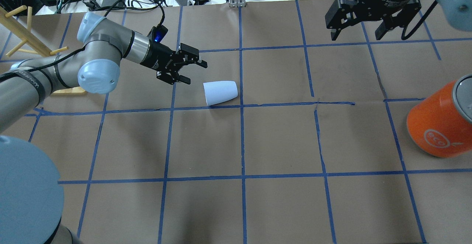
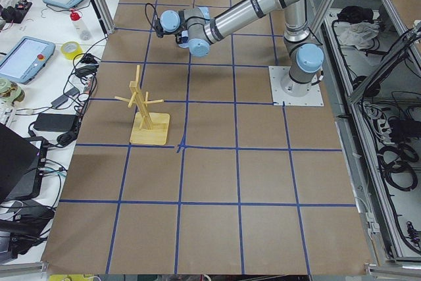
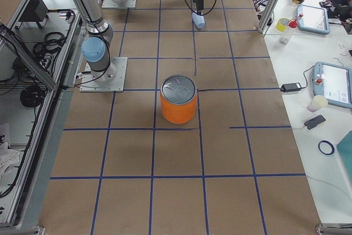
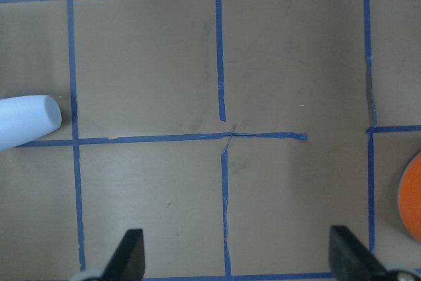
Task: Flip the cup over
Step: 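Close the left gripper on the rim of the lying cup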
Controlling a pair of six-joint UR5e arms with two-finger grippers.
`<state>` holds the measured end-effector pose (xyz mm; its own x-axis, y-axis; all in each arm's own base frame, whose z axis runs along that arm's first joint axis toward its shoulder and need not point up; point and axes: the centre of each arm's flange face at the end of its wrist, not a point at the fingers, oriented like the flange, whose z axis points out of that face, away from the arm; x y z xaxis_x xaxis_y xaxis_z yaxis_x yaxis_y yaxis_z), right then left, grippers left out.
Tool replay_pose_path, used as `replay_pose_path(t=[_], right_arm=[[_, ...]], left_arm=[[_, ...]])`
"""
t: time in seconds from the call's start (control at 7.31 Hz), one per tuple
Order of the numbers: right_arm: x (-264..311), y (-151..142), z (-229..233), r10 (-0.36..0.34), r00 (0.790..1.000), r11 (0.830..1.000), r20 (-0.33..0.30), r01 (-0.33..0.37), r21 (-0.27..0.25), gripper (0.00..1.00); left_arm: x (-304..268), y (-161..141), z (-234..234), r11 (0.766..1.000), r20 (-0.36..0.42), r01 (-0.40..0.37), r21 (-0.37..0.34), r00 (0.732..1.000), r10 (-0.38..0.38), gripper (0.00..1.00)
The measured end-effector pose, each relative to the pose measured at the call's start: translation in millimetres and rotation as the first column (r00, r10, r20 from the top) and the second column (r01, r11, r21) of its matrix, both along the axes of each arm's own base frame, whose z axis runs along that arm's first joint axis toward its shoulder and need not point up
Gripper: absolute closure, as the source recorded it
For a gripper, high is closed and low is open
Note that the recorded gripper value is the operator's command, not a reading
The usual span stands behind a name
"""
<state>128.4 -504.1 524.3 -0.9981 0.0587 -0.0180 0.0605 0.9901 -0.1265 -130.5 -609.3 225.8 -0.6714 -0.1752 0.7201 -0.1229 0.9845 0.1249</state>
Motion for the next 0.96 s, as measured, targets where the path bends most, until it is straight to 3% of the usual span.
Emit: replay_pose_path(t=[0.41,0.68,0.82,0.96], right_arm=[[35.2,7.5,-3.5,-0.003,1.0,1.0,0.0,0.003,0.002,0.0],[37.9,7.6,-5.0,-0.001,1.0,1.0,-0.002,0.001,0.004,0.0],[38.1,7.6,-5.4,-0.001,1.0,1.0,-0.002,0.001,0.005,0.0],[38.3,7.6,-5.4,-0.001,1.0,1.0,-0.001,0.001,0.005,0.0]], left_arm=[[-2.6,3.1,-41.2,0.999,-0.044,-0.012,0.038,0.999,0.014,0.0],[-9.8,9.1,-58.3,0.996,-0.071,-0.052,0.078,0.996,0.058,0.25],[-17.3,9.6,-59.0,0.99,-0.086,-0.082,0.114,0.992,0.092,0.33],[-24.6,8.5,-56.6,0.984,-0.091,-0.116,0.137,0.987,0.129,0.87]])
